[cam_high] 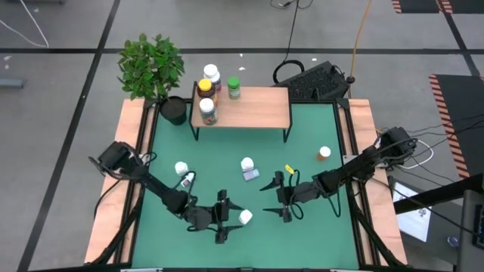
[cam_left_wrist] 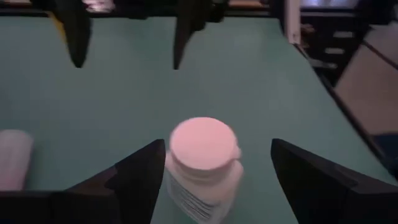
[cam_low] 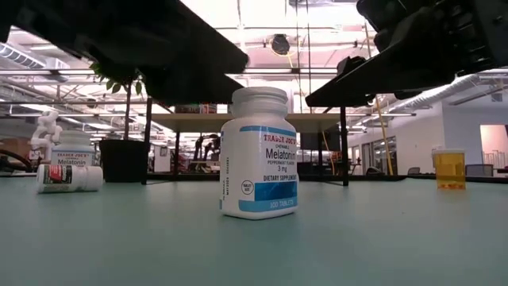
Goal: Pick and place medicine bottles onto shelf by color
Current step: Put the bottom small white pill bottle pill on the shelf
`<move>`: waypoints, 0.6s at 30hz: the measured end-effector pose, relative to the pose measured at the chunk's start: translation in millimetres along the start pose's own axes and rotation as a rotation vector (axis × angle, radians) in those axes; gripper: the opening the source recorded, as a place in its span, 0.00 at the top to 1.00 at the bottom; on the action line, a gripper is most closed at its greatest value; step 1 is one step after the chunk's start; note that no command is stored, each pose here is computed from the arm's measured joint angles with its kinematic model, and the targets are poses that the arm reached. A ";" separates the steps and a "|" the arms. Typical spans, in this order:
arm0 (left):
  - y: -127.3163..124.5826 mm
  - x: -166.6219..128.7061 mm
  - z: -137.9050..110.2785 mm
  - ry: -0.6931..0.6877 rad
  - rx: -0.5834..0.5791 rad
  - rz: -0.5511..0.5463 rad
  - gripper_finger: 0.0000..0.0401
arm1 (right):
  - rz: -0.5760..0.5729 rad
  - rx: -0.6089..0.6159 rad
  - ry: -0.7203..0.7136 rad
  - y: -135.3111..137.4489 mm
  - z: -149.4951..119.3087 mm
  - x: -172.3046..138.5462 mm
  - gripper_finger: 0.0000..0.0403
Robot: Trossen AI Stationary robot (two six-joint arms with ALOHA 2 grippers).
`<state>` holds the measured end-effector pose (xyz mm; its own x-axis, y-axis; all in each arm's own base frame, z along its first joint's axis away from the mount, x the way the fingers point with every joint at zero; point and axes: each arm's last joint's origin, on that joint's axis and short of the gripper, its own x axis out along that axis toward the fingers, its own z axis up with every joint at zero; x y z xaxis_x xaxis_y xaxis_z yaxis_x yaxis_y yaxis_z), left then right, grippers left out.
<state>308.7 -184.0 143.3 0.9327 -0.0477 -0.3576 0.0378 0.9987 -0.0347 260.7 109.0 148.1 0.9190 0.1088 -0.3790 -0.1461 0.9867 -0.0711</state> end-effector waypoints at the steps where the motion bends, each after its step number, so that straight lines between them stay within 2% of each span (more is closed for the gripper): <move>1: -0.6 1.4 -2.1 -0.008 -0.001 0.015 0.26 | 0.000 0.005 0.000 -0.1 0.0 0.0 0.17; 14: 9.1 13.4 -11.2 -0.019 -0.070 0.089 0.26 | -0.010 0.005 -0.008 -0.4 0.7 0.0 0.17; 18: 9.4 13.5 -11.8 -0.013 -0.067 0.090 0.31 | -0.059 0.032 -0.012 -2.3 0.8 0.1 0.17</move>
<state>317.4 -175.5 127.1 0.9358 0.0429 -0.3498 -0.0700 0.9954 -0.0653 261.4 106.8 149.0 0.9298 0.0515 -0.3644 -0.0799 0.9948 -0.0632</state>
